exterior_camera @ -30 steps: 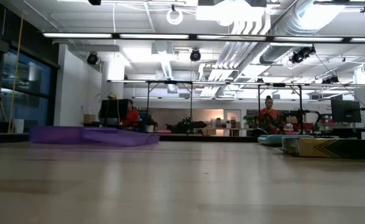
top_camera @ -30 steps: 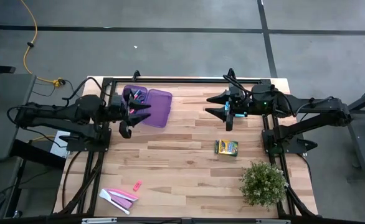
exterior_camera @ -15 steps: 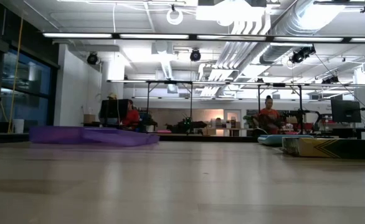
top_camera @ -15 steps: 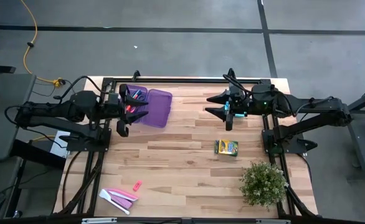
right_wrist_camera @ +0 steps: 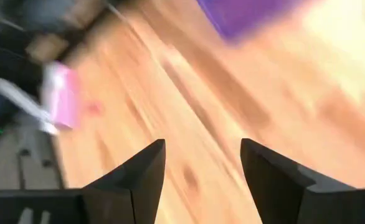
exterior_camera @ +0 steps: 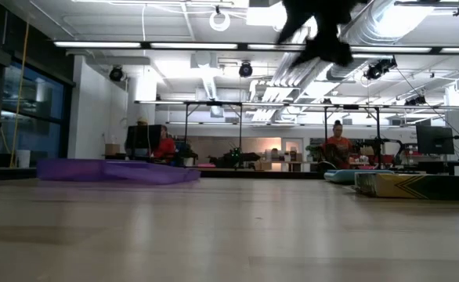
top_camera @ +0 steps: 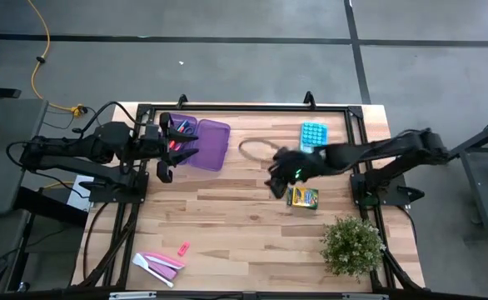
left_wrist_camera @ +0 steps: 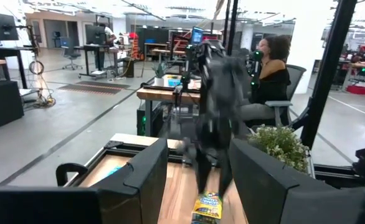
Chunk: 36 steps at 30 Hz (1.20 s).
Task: Pack school essentials
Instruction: Put the yellow box of crayons into the purple supply box
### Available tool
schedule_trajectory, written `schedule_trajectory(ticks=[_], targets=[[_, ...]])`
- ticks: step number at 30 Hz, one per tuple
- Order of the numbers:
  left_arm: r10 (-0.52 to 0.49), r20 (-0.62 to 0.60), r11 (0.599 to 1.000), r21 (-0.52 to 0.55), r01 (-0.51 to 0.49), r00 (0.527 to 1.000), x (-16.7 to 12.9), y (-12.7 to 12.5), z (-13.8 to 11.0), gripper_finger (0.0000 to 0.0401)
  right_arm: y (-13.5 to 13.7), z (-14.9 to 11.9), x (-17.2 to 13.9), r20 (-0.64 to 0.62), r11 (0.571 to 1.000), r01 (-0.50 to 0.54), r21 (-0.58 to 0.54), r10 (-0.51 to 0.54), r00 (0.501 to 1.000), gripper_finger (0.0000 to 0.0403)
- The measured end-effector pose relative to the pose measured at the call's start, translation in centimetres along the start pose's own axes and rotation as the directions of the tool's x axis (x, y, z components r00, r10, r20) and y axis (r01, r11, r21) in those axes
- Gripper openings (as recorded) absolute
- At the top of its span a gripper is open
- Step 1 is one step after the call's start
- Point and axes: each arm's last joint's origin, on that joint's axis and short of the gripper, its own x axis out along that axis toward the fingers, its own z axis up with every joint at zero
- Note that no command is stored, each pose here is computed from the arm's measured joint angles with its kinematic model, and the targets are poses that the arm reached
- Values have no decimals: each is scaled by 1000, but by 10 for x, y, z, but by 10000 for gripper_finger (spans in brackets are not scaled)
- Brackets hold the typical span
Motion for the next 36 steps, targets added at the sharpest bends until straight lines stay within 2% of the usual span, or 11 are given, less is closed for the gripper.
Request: schedule_trajectory(ticks=[4,7,10,16,19,21,22,27,32,36], targets=[[17,1,1000,0,-17,1000,0,0,0,161,-8,-26,33,-199,971,206,123,-179,964,201],[26,1,1000,0,-26,1000,0,1,0,161,-14,-42,51,-299,919,352,177,-290,909,201],[27,1,1000,6,-27,1000,0,1,0,161,-20,-52,63,-366,864,453,219,-357,859,201],[28,-7,1000,13,-28,1000,0,1,-1,161,-26,-59,64,-405,782,560,273,-435,804,201],[29,-8,999,26,-28,1000,0,1,-1,161,-30,-66,60,-413,707,654,270,-528,742,201],[29,-8,999,28,-28,1000,0,1,-1,161,-32,-69,62,-424,680,682,271,-552,718,201],[29,-7,999,27,-28,1000,0,1,-1,161,-32,-69,63,-421,675,679,288,-548,723,201],[29,-9,999,28,-28,1000,0,1,-1,161,-23,-64,71,-357,711,586,389,-470,807,201],[29,-10,999,28,-28,1000,0,1,-1,161,-29,-72,82,-394,656,650,382,-521,757,201],[29,-13,999,29,-29,999,0,1,-1,161,-29,-75,90,-404,654,653,382,-518,754,201]])
